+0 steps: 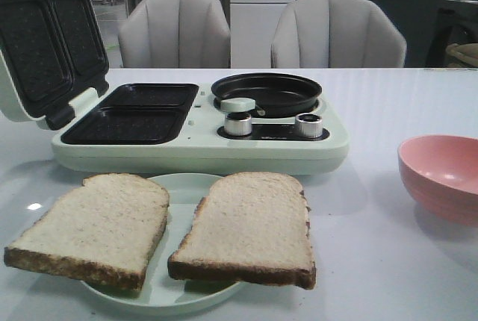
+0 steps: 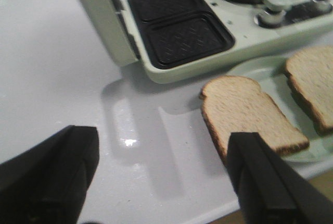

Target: Make breakfast with bread and shrimp

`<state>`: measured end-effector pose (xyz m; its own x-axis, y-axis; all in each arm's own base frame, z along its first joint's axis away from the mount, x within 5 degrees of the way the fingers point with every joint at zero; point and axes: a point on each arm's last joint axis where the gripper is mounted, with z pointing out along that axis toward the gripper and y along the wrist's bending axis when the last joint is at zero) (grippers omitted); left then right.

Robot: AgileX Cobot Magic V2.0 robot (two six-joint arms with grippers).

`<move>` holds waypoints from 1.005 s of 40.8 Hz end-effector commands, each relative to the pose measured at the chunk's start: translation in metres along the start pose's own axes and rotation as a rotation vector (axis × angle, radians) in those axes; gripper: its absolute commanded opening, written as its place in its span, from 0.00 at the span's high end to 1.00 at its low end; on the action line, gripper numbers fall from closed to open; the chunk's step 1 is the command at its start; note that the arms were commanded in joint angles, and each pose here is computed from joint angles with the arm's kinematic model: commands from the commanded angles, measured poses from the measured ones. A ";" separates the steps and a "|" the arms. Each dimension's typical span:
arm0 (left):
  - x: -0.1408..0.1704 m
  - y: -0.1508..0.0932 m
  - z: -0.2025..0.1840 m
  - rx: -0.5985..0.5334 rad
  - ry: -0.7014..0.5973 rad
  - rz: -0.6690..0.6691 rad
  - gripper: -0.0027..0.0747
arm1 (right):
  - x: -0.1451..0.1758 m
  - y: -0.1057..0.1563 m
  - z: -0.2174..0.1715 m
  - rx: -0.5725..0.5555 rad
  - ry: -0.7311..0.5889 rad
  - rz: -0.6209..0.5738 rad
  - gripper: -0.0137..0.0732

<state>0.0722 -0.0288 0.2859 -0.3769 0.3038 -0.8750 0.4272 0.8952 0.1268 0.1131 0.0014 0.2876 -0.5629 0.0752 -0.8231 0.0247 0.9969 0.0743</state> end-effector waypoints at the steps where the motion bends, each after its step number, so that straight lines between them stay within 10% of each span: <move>1: -0.016 -0.008 0.009 0.095 -0.050 0.168 0.24 | -0.014 0.001 -0.003 -0.003 -0.083 0.002 0.18; 18: -0.012 -0.042 0.074 0.215 0.166 0.818 0.24 | -0.014 0.001 -0.003 -0.003 -0.083 0.002 0.18; 41: 0.017 -0.089 0.154 0.161 0.330 1.056 0.24 | -0.013 0.001 -0.003 -0.003 -0.078 0.002 0.18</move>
<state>0.1459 -0.1432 0.1826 0.0297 0.9867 -0.1600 0.7953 0.0736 0.6018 0.1128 0.0015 0.2871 -0.5680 0.0766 -0.8195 0.0247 0.9968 0.0761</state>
